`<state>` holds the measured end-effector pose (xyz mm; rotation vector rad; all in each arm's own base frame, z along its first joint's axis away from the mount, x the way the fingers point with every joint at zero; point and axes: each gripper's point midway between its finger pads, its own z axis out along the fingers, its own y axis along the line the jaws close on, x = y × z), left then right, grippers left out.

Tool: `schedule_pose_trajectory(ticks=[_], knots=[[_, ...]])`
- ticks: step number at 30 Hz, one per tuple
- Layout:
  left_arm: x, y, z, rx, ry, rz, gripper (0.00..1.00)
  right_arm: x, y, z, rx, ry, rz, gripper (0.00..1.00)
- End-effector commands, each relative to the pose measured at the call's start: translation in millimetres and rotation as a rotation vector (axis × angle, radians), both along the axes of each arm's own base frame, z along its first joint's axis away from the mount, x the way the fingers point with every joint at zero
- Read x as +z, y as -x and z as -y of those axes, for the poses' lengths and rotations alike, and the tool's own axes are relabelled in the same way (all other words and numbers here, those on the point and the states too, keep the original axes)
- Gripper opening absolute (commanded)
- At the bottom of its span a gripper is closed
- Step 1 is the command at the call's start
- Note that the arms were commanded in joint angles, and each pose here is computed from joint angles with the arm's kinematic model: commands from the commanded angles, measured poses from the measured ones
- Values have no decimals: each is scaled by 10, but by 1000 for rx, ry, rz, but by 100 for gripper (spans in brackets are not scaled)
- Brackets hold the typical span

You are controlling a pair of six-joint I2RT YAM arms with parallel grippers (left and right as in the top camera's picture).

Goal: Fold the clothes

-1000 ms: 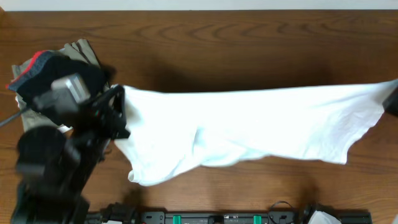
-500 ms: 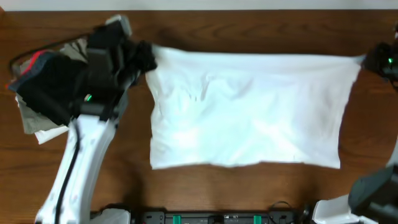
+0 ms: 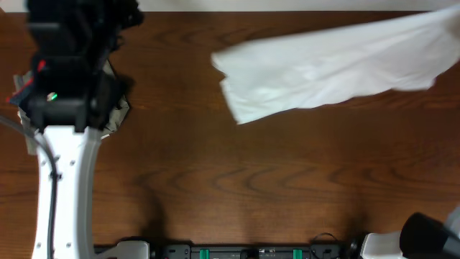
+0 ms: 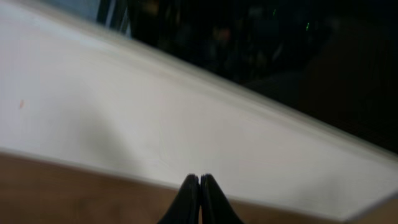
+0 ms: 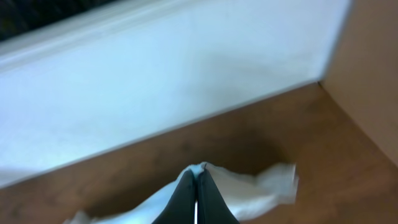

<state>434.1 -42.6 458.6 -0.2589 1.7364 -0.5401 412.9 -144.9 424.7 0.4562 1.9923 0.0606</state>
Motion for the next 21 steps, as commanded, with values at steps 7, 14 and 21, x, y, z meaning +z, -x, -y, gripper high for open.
schedule_pose_trajectory(ticks=[7, 14, 21], knots=[[-1272, 459, 340, -139, -9, -540, 6, -1015, 296, 9, -20, -48, -376, 1], [-1644, 680, 772, -262, -68, -681, 6, -1399, 611, -39, -46, -91, -565, 1], [-2124, 588, 1384, -396, -131, -775, 28, -1627, 742, -39, -62, -101, -654, 1]])
